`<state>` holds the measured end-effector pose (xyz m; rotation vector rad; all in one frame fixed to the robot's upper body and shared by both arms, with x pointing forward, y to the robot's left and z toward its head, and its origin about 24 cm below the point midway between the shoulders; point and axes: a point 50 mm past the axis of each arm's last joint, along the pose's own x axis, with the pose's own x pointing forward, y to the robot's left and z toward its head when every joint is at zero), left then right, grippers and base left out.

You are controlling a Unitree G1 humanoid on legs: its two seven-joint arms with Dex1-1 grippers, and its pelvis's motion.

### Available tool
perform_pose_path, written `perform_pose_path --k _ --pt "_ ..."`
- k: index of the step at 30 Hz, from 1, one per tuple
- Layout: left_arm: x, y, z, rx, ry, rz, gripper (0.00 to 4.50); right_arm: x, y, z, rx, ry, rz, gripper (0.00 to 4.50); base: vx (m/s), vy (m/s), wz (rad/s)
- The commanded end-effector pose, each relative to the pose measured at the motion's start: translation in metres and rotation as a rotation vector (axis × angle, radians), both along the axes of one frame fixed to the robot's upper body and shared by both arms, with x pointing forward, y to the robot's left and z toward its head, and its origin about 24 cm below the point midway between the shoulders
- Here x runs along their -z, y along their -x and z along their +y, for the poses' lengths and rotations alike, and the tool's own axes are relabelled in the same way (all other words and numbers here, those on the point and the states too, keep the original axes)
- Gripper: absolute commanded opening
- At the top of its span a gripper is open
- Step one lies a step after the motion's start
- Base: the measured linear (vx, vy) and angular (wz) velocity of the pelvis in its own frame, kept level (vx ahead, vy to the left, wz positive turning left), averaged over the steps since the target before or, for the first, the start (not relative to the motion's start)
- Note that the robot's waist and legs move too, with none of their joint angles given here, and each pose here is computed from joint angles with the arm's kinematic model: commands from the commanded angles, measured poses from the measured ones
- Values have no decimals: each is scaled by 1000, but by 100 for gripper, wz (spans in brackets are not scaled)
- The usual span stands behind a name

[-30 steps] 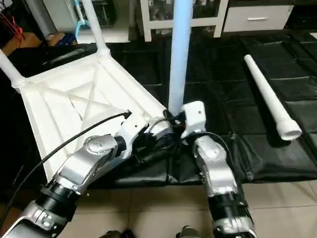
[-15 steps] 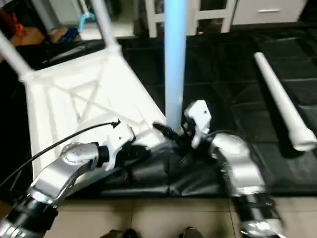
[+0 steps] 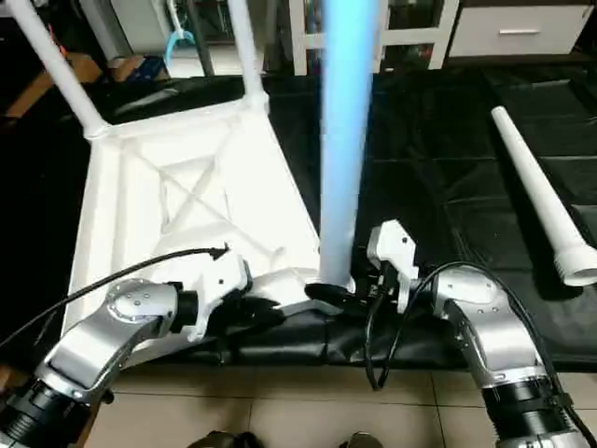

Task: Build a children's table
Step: Rotate leg to tighten

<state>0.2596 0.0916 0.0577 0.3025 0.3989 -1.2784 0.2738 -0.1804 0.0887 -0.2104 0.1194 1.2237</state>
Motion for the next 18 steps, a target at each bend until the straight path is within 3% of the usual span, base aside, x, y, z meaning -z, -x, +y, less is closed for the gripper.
perform_pose_path --k 1,6,10,18 --pt "18 12 1 40 -51 99 0 -4 -1 -2 -19 6 -13 320 0 0 0" --pt "19 13 2 43 -55 101 0 1 -2 -6 -11 32 -2 305 0 0 0" --pt "19 13 2 45 -57 102 0 4 -1 -9 -10 47 7 265 0 0 0" --pt "18 12 2 47 -58 101 0 9 0 -2 -13 -9 42 205 0 0 0"
